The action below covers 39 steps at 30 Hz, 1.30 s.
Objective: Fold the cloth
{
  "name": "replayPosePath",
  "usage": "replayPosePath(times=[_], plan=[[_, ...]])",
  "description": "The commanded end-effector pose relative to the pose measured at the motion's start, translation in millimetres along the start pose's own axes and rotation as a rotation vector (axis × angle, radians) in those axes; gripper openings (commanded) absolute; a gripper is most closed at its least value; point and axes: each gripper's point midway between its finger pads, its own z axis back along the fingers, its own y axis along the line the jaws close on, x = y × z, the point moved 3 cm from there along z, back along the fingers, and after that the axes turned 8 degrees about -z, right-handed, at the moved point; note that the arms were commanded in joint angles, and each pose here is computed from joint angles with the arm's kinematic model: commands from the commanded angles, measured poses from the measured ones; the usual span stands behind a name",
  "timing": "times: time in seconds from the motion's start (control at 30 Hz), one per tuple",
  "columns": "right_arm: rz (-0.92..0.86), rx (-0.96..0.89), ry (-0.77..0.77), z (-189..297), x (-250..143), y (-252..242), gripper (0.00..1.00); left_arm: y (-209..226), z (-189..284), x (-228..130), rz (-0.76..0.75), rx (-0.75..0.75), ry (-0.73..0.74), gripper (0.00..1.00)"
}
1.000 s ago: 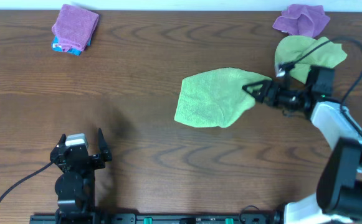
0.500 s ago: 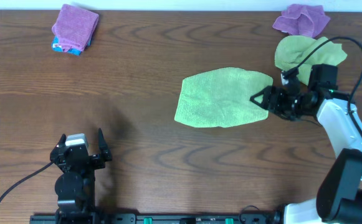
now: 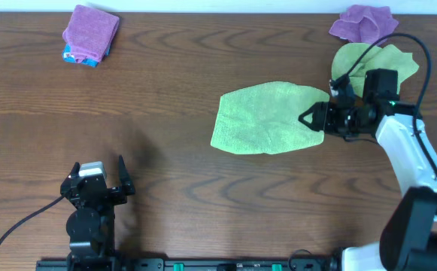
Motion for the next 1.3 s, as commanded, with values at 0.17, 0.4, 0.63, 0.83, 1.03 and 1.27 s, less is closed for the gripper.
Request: replayPosePath(times=[0.17,0.4,0.63,0.83,1.03,1.27], plan=[[0.065,-0.246,-0.096,24.0,10.8,-14.6,0.61,1.6,-3.0,-13.0,-0.017,0.019,0.033,0.95],[0.053,-0.28,-0.079,-6.9,22.7,-37.0,0.66,1.6,-3.0,-13.0,-0.017,0.019,0.033,0.95],[0.02,-0.289,-0.087,-37.9,44.8,-66.5,0.68,1.6,-3.0,-13.0,-0.017,0.019,0.033,0.95],[-0.008,-0.295,-0.118,-45.9,70.3,-85.7,0.68,1.6,-3.0,-13.0,-0.017,0.019,0.033,0.95],[-0.021,-0.282,-0.099,-65.0,81.7,-95.0,0.68,1.6,-3.0,-13.0,-0.017,0.019,0.033,0.95],[-0.054,-0.216,-0.123,-78.2,91.3,-94.5,0.59,1.6,-3.0,-13.0,-0.017,0.019,0.033,0.95]])
